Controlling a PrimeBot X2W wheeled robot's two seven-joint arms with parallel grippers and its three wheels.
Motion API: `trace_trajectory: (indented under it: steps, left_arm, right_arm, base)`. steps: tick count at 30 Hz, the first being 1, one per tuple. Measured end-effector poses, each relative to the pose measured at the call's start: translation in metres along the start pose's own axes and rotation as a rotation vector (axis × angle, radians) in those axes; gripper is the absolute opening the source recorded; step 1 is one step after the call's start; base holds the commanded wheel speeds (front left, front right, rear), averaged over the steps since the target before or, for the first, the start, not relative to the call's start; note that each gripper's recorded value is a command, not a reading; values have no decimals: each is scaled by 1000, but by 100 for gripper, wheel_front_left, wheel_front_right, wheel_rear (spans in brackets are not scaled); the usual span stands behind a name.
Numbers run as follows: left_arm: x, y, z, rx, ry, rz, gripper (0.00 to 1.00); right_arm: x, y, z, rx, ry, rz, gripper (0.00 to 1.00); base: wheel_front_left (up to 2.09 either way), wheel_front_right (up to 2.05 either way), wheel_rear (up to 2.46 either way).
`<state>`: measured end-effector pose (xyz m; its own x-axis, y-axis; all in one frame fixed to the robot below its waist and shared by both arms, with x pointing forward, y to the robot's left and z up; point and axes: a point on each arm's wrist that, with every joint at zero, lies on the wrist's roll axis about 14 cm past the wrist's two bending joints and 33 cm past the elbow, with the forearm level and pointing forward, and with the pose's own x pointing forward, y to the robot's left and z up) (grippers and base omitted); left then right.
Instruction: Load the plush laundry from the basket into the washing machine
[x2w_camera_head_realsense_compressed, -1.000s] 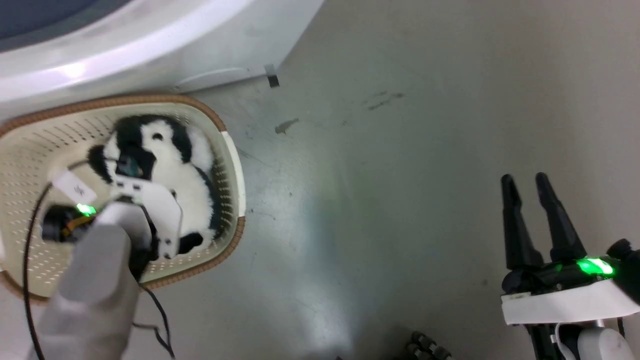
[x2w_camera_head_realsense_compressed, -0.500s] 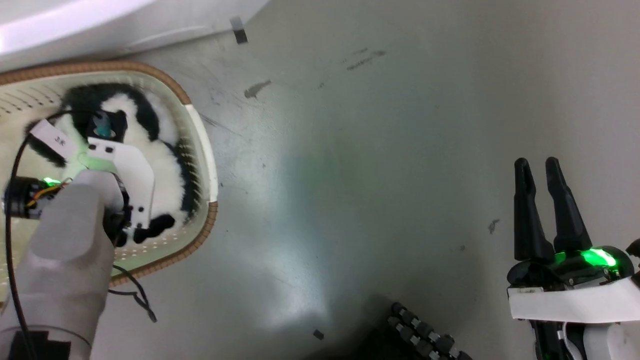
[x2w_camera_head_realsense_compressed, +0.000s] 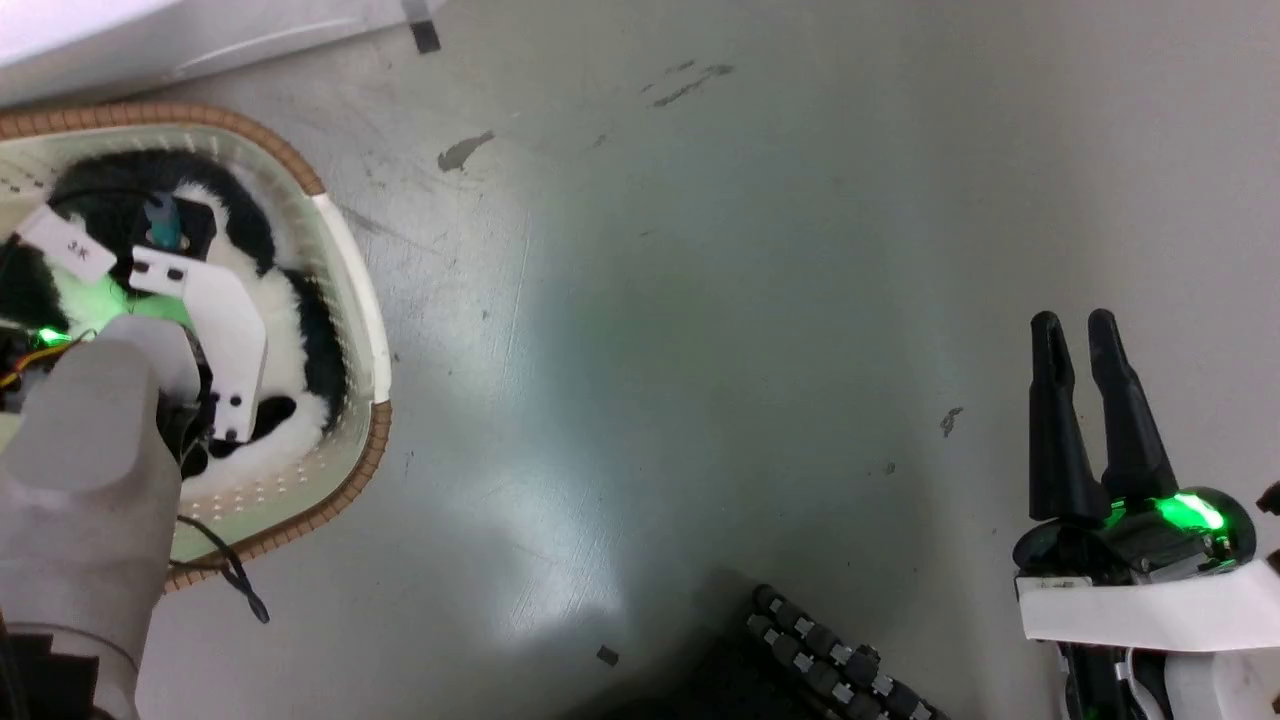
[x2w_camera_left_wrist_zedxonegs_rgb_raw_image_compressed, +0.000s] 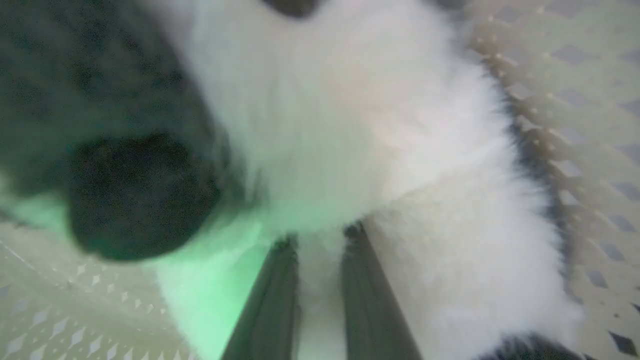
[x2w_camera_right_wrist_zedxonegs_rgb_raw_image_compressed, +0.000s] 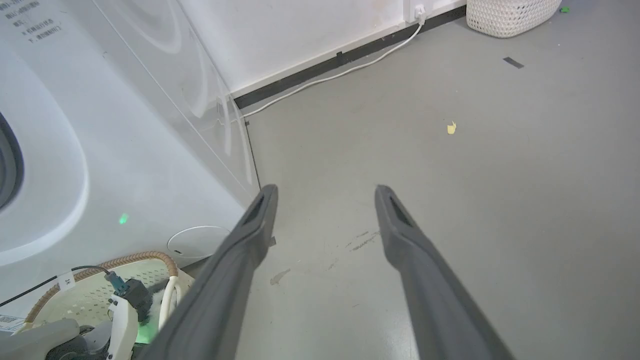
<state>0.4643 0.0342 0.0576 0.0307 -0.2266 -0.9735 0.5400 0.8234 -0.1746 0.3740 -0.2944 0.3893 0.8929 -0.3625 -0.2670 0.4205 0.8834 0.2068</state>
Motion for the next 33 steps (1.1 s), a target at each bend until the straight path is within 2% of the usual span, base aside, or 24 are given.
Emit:
trace_trajectory:
  steps: [3, 11, 14, 19, 33]
  left_arm:
    - [-6, -2, 2, -9, -21, 2, 0]
    - [-48, -8, 22, -88, -223, 24, 0]
    - [-78, -25, 33, -115, -339, 7, 0]
    - [-120, -33, 35, -157, -465, 4, 0]
    - [-238, -36, 26, -179, -841, 83, 0]
  right_arm:
    - [-1, -2, 10, -6, -27, -1, 100]
    - [-9, 5, 61, -21, -167, 42, 100]
    - [-17, 1, 85, -12, -238, 40, 100]
    - [-26, 13, 108, -35, -313, 94, 100]
    - [-64, 37, 138, -6, -429, 206, 100]
  base:
    - [0, 0, 0]
    - [0, 0, 0]
    - [0, 0, 0]
    - [0, 0, 0]
    - [0, 0, 0]
